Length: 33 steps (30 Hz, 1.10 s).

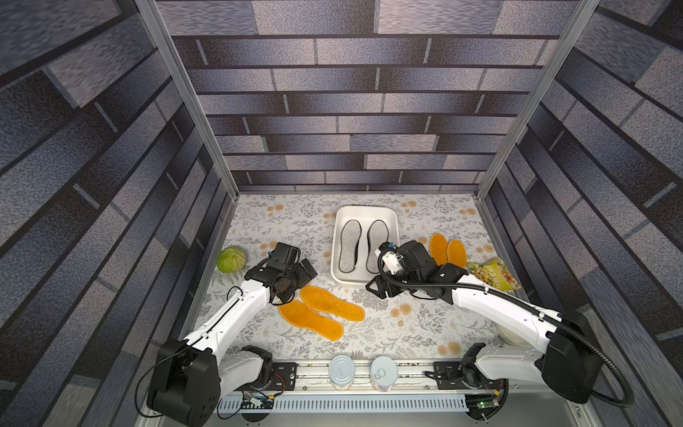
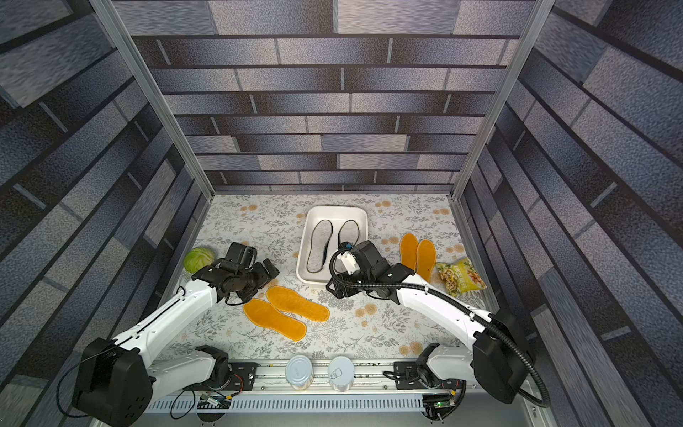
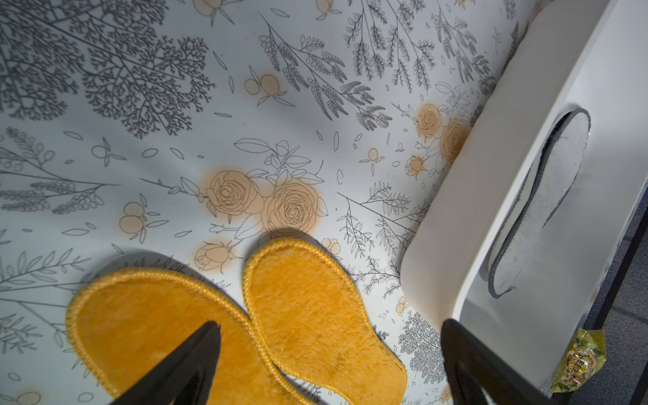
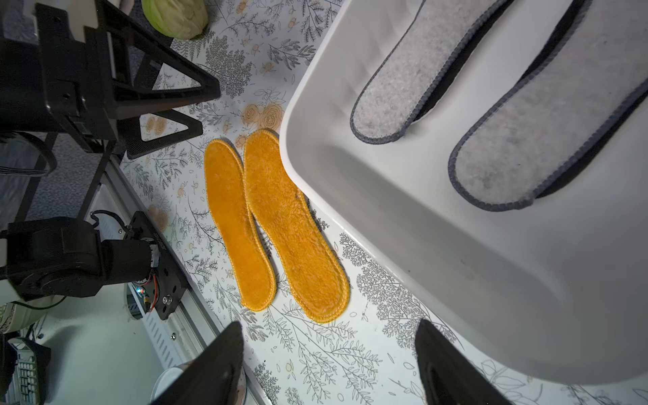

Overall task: Put the insoles into the storage box
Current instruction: Pick up the insole from the center of the board.

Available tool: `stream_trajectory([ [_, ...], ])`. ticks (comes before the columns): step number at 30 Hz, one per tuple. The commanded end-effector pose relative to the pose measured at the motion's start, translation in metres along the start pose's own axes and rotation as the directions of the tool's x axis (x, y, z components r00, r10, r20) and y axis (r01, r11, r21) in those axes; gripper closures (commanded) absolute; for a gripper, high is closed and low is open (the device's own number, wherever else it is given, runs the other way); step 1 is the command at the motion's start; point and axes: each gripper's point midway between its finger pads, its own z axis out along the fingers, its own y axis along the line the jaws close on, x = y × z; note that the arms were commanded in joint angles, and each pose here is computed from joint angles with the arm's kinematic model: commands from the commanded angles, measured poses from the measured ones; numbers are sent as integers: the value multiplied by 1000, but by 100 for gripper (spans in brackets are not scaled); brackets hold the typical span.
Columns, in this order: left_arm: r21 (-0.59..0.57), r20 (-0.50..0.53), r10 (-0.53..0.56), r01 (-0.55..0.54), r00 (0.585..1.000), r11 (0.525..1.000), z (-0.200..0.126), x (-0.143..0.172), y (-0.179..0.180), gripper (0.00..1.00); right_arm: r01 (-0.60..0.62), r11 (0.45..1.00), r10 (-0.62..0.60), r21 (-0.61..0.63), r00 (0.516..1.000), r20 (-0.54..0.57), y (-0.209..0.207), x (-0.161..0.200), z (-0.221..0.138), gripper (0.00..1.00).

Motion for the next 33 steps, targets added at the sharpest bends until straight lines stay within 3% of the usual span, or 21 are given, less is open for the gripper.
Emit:
stream_trajectory([
  [1, 7, -3, 17, -17, 1000, 1000, 0, 1, 3, 0, 46, 999, -46, -12, 997, 54, 12, -18, -1, 22],
  [33, 25, 5, 0, 0, 1000, 1000, -3, -5, 3, 0, 120, 992, -124, 51, 988, 89, 10, -26, -5, 22],
])
